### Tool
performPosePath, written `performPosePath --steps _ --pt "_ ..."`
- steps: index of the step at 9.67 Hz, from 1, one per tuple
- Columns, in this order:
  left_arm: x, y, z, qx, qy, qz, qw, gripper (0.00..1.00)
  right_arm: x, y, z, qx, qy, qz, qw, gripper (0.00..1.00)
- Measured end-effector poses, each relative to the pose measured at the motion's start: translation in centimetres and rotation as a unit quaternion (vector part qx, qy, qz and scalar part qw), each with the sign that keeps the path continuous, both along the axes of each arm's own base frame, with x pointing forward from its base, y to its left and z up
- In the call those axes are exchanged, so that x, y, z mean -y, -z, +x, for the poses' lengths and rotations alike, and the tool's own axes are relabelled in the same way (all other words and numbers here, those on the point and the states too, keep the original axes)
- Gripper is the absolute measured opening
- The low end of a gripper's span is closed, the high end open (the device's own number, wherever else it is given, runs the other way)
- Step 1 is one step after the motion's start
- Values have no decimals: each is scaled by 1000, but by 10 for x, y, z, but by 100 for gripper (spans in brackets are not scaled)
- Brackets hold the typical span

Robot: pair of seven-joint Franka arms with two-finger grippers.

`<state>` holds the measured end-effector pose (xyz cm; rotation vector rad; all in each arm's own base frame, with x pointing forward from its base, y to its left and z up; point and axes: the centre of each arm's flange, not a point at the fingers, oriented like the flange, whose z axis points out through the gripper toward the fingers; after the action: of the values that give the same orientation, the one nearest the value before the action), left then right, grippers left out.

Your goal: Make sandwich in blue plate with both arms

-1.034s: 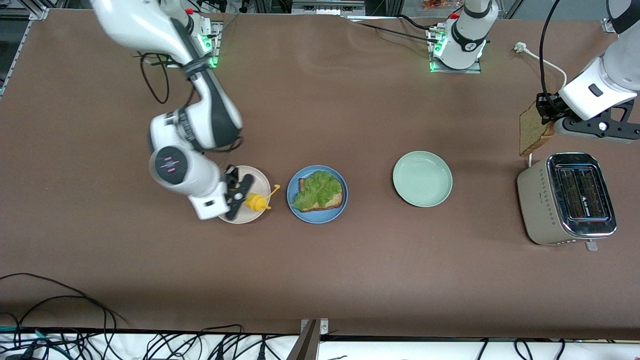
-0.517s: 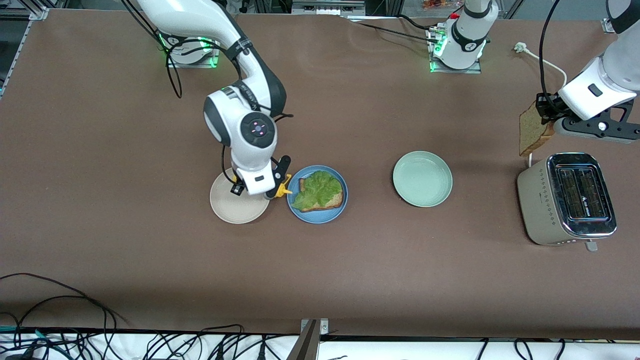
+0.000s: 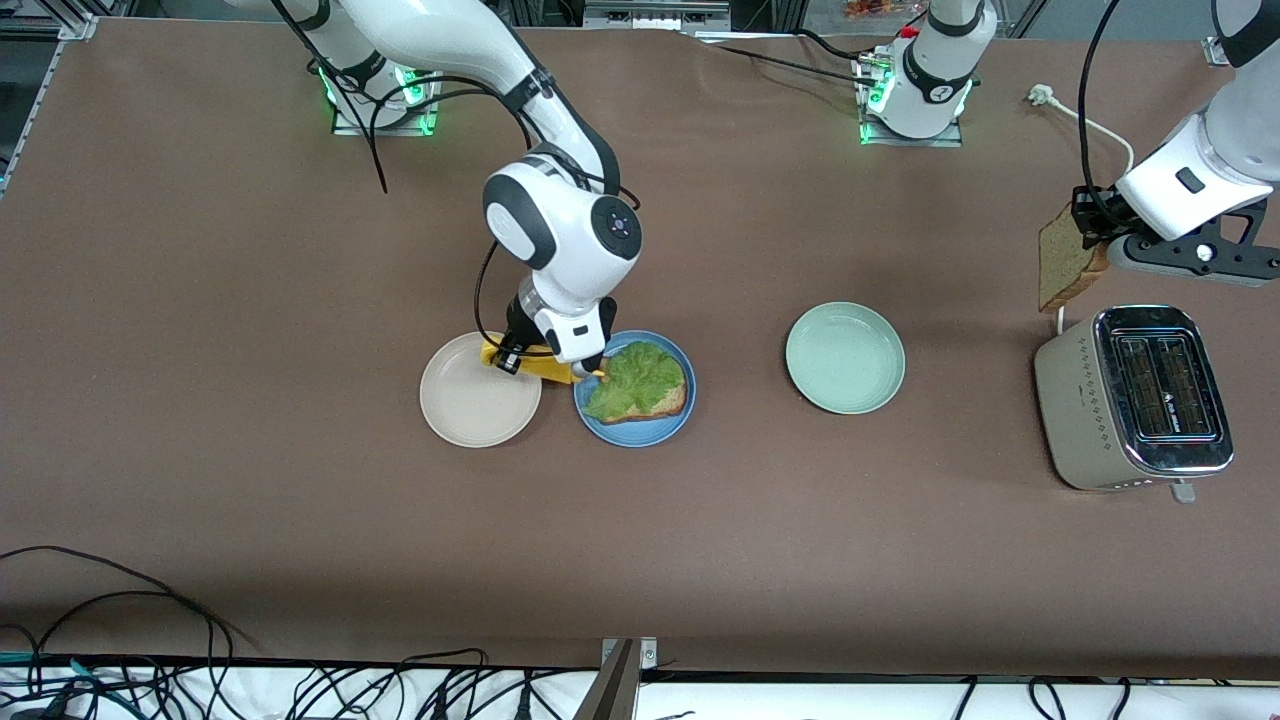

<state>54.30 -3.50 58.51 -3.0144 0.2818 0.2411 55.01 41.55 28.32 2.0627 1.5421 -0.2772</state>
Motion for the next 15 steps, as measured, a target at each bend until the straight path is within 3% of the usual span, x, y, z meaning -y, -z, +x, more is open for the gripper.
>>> performPosePath --steps 3,7,9,10,13,15 --pt "0 0 0 0 0 0 1000 10 7 39 4 28 -8 -59 998 24" --pt "1 -1 3 9 1 -1 1000 10 7 31 11 42 -1 -56 998 24" --pt "3 -1 4 15 3 -2 1000 10 30 -1 30 18 41 1 999 24" --pt "7 0 4 15 6 -2 1000 10 50 -25 46 -3 61 56 997 24" --pt "23 5 8 19 0 -7 1000 10 115 -86 79 -83 86 226 967 24" --pt "42 10 8 15 -11 -27 999 10 155 -107 93 -113 88 302 943 24"
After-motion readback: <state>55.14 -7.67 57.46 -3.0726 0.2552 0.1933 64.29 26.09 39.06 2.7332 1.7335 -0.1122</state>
